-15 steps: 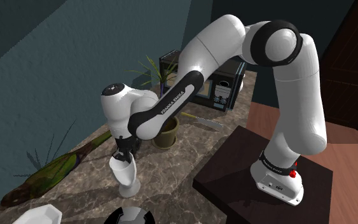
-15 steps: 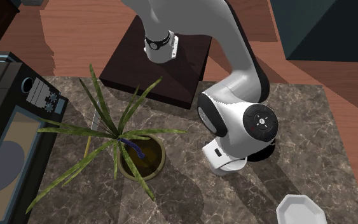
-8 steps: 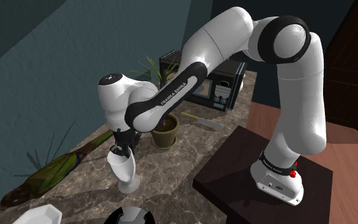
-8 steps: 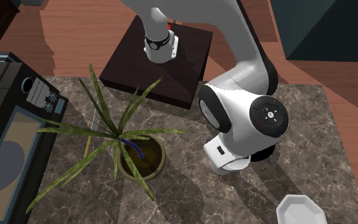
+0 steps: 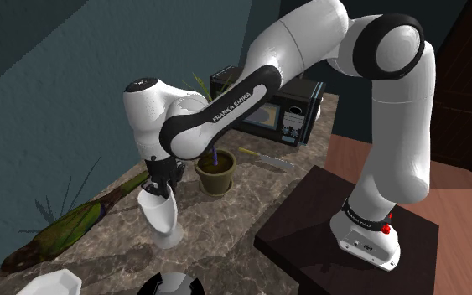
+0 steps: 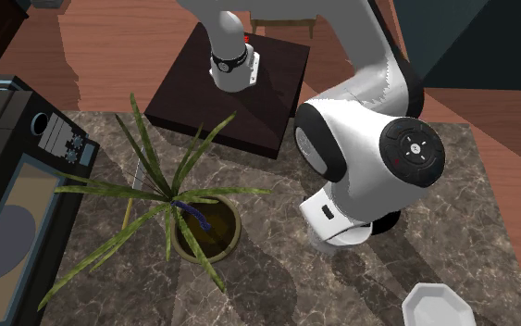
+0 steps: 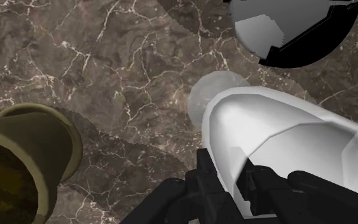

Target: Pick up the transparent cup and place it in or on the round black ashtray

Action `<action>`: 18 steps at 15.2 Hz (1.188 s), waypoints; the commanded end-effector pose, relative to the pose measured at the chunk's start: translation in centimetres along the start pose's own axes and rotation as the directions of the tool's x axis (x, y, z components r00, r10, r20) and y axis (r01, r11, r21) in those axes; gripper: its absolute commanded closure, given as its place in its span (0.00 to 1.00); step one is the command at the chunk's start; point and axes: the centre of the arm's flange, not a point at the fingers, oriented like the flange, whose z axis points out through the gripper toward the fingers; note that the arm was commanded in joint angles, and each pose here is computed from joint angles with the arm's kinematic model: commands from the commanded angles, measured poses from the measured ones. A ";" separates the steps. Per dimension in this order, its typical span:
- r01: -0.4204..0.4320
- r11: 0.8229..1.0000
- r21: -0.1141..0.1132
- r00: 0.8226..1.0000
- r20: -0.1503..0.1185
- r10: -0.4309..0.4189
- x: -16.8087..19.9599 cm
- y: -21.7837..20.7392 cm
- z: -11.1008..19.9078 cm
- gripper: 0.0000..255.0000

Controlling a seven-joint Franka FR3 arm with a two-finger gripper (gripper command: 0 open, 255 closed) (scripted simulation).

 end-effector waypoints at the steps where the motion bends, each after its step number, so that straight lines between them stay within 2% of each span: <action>1: 0.000 1.000 0.000 1.000 -0.001 0.000 0.0 -0.1 -1.1 1.00; 7: 0.000 1.000 0.000 1.000 -0.001 0.000 0.0 -0.1 -4.2 1.00; 18: 0.000 1.000 0.000 1.000 -0.001 0.000 -10.5 -8.5 -9.6 1.00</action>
